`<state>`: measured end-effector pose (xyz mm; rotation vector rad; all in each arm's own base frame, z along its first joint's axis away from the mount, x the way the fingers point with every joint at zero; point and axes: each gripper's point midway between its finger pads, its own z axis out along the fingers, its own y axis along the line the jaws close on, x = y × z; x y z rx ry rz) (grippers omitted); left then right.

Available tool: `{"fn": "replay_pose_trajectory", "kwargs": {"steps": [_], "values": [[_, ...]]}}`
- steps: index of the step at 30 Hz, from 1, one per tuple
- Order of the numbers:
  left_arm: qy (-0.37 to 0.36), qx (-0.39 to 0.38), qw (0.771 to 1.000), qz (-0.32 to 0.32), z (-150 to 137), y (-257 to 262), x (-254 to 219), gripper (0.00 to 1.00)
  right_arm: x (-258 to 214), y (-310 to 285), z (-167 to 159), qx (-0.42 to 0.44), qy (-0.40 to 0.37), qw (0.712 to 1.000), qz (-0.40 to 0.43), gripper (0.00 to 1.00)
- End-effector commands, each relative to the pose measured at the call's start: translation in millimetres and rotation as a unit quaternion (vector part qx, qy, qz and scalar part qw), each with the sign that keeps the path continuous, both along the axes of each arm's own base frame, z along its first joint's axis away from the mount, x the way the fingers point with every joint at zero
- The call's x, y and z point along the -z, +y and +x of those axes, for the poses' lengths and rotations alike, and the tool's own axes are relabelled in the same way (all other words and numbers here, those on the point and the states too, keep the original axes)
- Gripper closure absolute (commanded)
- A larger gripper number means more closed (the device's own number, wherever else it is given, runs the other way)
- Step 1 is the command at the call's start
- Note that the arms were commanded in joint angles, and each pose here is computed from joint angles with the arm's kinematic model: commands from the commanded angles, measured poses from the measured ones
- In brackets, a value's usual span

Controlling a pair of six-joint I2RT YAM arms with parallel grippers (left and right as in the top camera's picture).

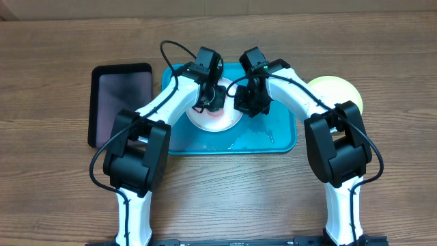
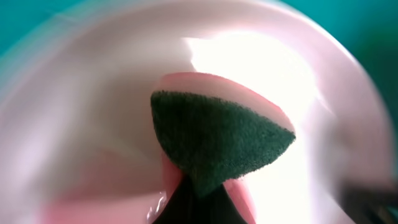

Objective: Clean dirty plates on tray and stack at the side
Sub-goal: 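Lower the sponge in the left gripper onto the white plate, then scrub the white plate with the sponge while right gripper holds it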

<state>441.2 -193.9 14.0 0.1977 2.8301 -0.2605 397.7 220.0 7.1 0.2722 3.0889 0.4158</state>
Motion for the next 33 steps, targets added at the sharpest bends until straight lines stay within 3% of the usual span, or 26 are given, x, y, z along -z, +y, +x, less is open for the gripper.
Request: {"fn": "replay_pose_trajectory", "kwargs": {"steps": [1,7,12,14,16,18,21,28,33], "values": [[-0.051,-0.132,0.980,0.142,22.0,66.3,7.0,0.96,14.6,-10.2,-8.9,0.000,0.014,0.999,-0.035,0.96],[-0.022,-0.188,0.959,0.208,-1.3,96.1,7.7,0.96,14.7,-10.5,-9.5,0.000,0.016,0.999,-0.035,0.96],[0.057,-0.140,0.968,0.200,-34.5,87.6,17.6,0.96,14.6,-10.4,-8.9,0.000,0.015,0.999,-0.035,0.96],[0.101,-0.059,0.981,0.152,-48.8,65.2,23.7,0.96,14.6,-10.2,-8.7,0.000,0.014,0.999,-0.035,0.96],[0.143,0.053,0.986,0.063,-67.4,29.4,24.8,0.96,14.6,-10.3,-8.8,0.000,0.014,0.999,-0.035,0.96],[0.165,0.148,0.975,-0.032,-85.3,-3.7,17.2,0.96,14.6,-10.1,-9.0,0.000,0.015,0.999,-0.034,0.96],[0.175,0.206,0.954,-0.128,-99.8,-33.0,2.6,0.96,14.6,-10.2,-10.8,-0.001,0.019,0.999,-0.034,0.96],[0.135,0.188,0.958,-0.171,-78.0,-51.4,-4.2,0.96,14.6,-2.1,-21.2,-0.013,0.030,0.999,-0.034,0.96],[0.068,0.070,0.991,-0.088,-29.0,-28.6,8.5,0.96,14.3,8.7,-27.6,-0.026,0.033,0.999,-0.029,0.96]]}}
